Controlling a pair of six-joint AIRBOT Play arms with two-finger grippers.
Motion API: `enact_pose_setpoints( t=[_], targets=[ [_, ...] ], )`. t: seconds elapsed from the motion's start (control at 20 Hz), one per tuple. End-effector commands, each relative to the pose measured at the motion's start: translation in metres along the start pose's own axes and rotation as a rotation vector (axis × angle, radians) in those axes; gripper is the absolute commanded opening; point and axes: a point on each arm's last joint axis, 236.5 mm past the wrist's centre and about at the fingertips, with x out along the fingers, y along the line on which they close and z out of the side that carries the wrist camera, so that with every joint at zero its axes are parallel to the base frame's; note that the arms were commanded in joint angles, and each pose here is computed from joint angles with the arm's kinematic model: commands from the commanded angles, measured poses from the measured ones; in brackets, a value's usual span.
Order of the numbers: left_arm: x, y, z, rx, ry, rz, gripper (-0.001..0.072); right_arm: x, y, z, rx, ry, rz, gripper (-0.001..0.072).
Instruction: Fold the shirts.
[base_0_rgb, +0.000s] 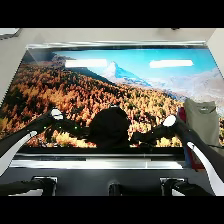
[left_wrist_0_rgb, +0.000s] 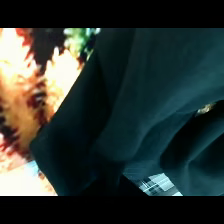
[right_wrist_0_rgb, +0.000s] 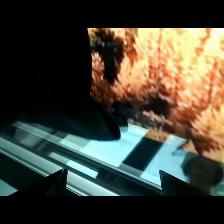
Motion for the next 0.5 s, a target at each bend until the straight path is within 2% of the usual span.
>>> enact_pose_setpoints(
  t=[0.0,0.05,0.25,0.35,0.4,0.45],
  targets=[
    [0.000,-0.003,0.007,0.005,-0.030,-0.008,0.0030,0.015,0.009,0.013,0.079,-0.018,0.081,0.0634],
    [-0.002,-0.004,0.009,0.010,-0.037,-0.008,0.0030,0.017,0.012,0.016,0.093,-0.021,0.100,0.0602],
    [-0.010,-0.010,0.014,0.028,-0.063,-0.011,0.0030,0.032,0.020,0.019,0.103,-0.029,0.108,0.0600],
    [-0.010,-0.011,0.012,0.024,-0.051,-0.013,0.0030,0.049,0.028,0.018,0.084,-0.042,0.081,0.0523],
    [-0.010,-0.011,0.009,0.025,-0.040,-0.015,0.0030,0.055,0.033,0.019,0.062,-0.061,0.070,0.0332],
    [-0.011,-0.012,0.005,0.019,-0.024,-0.018,0.0029,0.055,0.037,0.021,0.064,-0.069,0.072,0.0053]
  ],
)
